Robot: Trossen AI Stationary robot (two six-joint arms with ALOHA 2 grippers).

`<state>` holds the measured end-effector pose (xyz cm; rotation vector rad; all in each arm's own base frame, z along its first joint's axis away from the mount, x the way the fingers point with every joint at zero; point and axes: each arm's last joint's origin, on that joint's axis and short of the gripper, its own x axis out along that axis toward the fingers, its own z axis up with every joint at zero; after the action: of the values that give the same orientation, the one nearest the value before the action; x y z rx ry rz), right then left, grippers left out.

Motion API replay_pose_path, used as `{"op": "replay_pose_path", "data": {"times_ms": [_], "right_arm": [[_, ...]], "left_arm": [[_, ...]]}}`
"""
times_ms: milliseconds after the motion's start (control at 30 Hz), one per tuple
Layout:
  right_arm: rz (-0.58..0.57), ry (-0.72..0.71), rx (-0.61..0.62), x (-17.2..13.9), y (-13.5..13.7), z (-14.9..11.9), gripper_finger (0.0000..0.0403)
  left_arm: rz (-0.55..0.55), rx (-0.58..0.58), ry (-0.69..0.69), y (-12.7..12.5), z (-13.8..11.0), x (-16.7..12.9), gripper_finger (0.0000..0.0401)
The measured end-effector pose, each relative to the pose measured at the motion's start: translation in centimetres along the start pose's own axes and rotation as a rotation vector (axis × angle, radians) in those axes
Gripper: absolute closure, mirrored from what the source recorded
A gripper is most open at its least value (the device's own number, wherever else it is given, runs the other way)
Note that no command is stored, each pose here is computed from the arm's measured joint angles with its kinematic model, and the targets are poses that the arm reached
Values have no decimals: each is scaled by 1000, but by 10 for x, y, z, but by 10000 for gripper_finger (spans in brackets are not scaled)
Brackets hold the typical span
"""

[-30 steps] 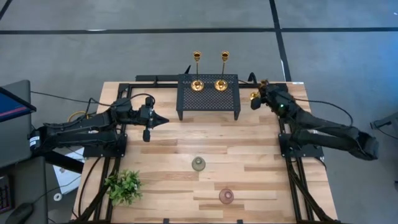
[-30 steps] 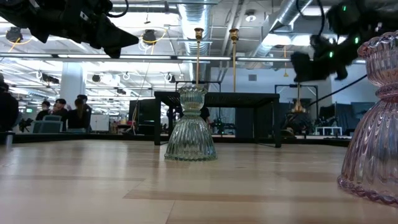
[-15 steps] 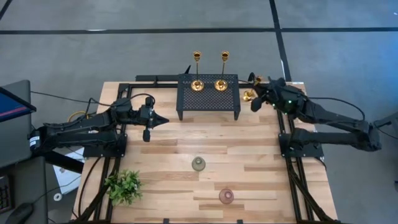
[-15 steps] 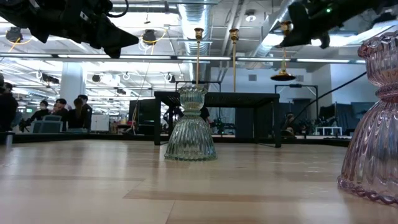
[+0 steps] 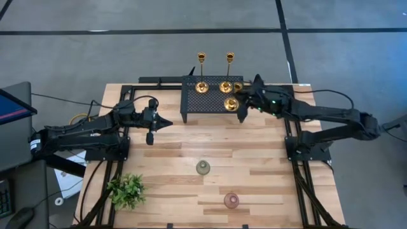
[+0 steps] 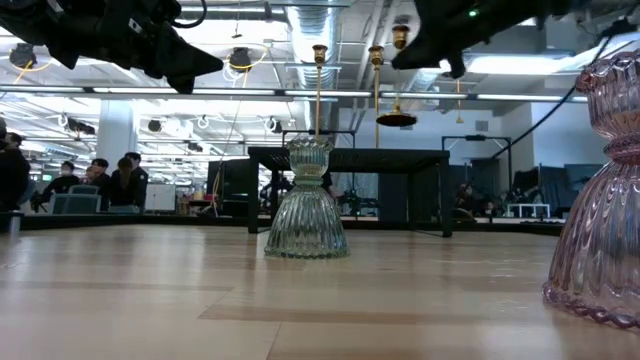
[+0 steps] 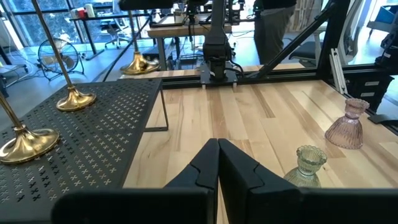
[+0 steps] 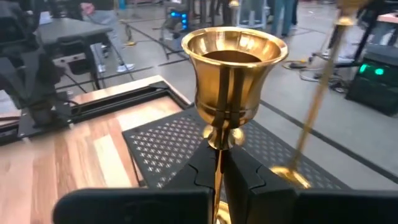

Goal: Pick & Place candle stick holders
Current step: Put the gold candle holder on the shelf

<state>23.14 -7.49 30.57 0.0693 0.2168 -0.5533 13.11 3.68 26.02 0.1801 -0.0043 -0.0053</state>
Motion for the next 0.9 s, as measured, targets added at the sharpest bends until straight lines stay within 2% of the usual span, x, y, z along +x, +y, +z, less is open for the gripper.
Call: {"op": "replay_pose_path", "data": {"times_ms": [200,400,667,900], "right_arm": [[76,2,-20,34,3,7,403],[100,16,-33,64,3,9,403],[89,55,-29,94,-4,2,403],[48,72,-18,102,-17,-2,403]], "left_arm": [[0,0,0,0,0,0,393],[0,0,0,0,0,0,393],[0,0,0,0,0,0,393],[0,0,0,0,0,0,393]]}}
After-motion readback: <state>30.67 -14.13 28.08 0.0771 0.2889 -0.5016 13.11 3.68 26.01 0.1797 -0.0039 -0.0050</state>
